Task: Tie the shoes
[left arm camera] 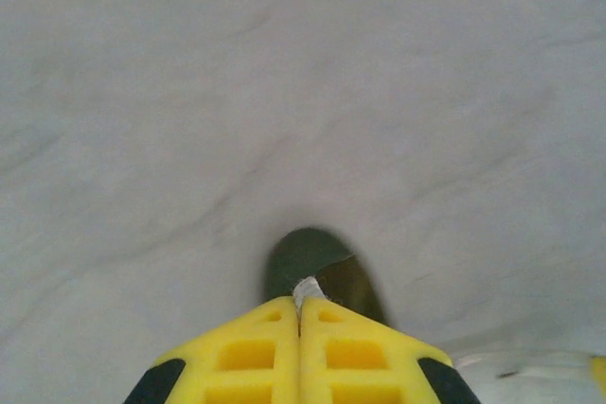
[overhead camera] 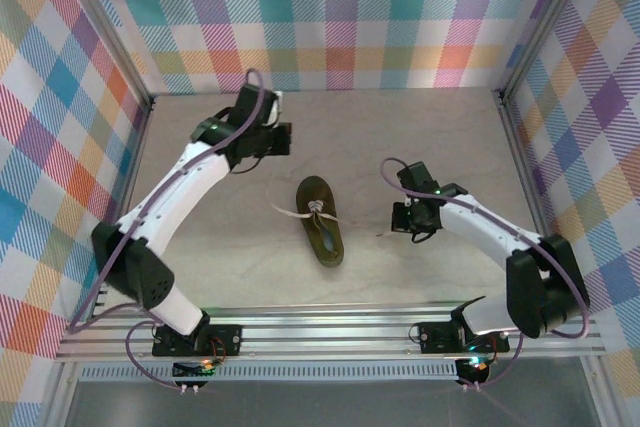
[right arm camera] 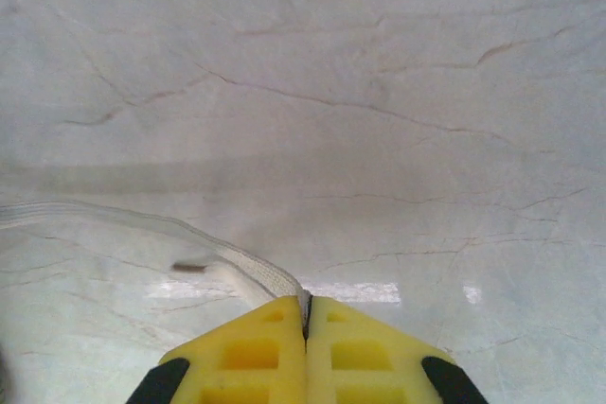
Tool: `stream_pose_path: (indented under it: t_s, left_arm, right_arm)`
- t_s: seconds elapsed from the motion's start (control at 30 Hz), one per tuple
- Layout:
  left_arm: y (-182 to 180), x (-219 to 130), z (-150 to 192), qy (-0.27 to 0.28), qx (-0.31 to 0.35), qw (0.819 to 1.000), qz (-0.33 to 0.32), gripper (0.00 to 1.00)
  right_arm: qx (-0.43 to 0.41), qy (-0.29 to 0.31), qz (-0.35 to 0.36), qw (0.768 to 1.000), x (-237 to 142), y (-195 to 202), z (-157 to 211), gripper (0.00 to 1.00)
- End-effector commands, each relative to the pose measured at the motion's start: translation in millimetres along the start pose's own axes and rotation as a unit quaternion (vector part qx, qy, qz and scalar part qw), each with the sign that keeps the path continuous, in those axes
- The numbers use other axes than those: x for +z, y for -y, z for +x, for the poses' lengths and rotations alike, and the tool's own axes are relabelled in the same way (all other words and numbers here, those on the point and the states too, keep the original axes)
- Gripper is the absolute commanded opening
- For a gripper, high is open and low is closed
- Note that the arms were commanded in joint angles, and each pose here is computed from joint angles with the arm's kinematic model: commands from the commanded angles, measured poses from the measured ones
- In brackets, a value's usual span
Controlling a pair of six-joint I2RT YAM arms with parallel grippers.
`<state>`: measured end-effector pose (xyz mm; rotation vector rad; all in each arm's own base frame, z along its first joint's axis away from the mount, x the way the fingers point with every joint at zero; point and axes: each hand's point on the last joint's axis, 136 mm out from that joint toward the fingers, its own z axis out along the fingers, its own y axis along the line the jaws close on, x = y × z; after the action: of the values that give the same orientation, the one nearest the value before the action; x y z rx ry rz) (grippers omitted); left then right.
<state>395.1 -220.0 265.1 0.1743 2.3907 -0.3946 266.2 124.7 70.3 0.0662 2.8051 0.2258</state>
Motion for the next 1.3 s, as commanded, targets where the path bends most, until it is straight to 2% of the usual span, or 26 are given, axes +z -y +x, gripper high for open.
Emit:
stream_pose_path:
  t_s: [0.0,0.1,0.13,0.23,0.3,0.4,0.6,0.77,0.87,0.97,1.07,1.1,1.17,1.27]
  left_arm:
    - [57,43,1,-0.023,0.033,0.997,0.059,0.0]
    - [103,83,4,-0.038,0.058,0.994,0.085,0.0]
    - [112,100,8,-0.043,0.065,0.993,0.083,0.03]
    - [113,136,15,-0.064,0.056,0.994,0.063,0.35]
    - [111,140,13,-0.07,0.052,0.994,0.062,0.45]
    - [97,124,-2,-0.049,0.047,0.996,0.064,0.53]
    - [8,72,-14,-0.01,-0.039,0.998,0.049,0.57]
    - [-70,27,14,0.001,-0.093,0.996,0.006,0.58]
    - [-102,5,39,-0.006,-0.113,0.993,-0.019,0.58]
    - [-126,-10,64,-0.016,-0.123,0.991,-0.042,0.59]
    - [-142,-17,86,-0.031,-0.128,0.99,-0.059,0.59]
    - [-146,-18,91,-0.035,-0.13,0.989,-0.063,0.6]
    - [-151,-19,100,-0.046,-0.135,0.988,-0.065,0.6]
    - [-151,-17,105,-0.055,-0.14,0.987,-0.059,0.6]
  right_arm:
    - [-0.012,0.017,-0.012,1.0,-17,-3,-1,0.0]
    - [-0.014,0.022,-0.027,0.999,-27,-9,2,0.0]
    - [-0.012,0.022,-0.033,0.999,-30,-11,4,0.0]
    - [-0.021,0.02,-0.044,0.999,-39,-20,10,0.0]
    - [-0.03,0.024,-0.046,0.998,-46,-27,11,0.0]
    - [-0.037,0.037,-0.045,0.998,-57,-34,3,0.0]
    - [-0.062,0.074,-0.033,0.995,-74,-59,-52,0.0]
    - [-0.086,0.07,-0.042,0.993,-60,-108,-106,0.0]
    - [-0.112,0.057,-0.043,0.991,-42,-150,-131,0.0]
    - [-0.133,0.04,-0.048,0.989,-15,-196,-146,0.0]
    - [-0.143,0.013,-0.072,0.987,10,-242,-145,0.01]
    - [-0.143,0.006,-0.08,0.987,15,-253,-144,0.08]
    - [-0.141,-0.01,-0.096,0.985,23,-271,-139,0.29]
    - [-0.138,-0.011,-0.103,0.985,20,-275,-138,0.5]
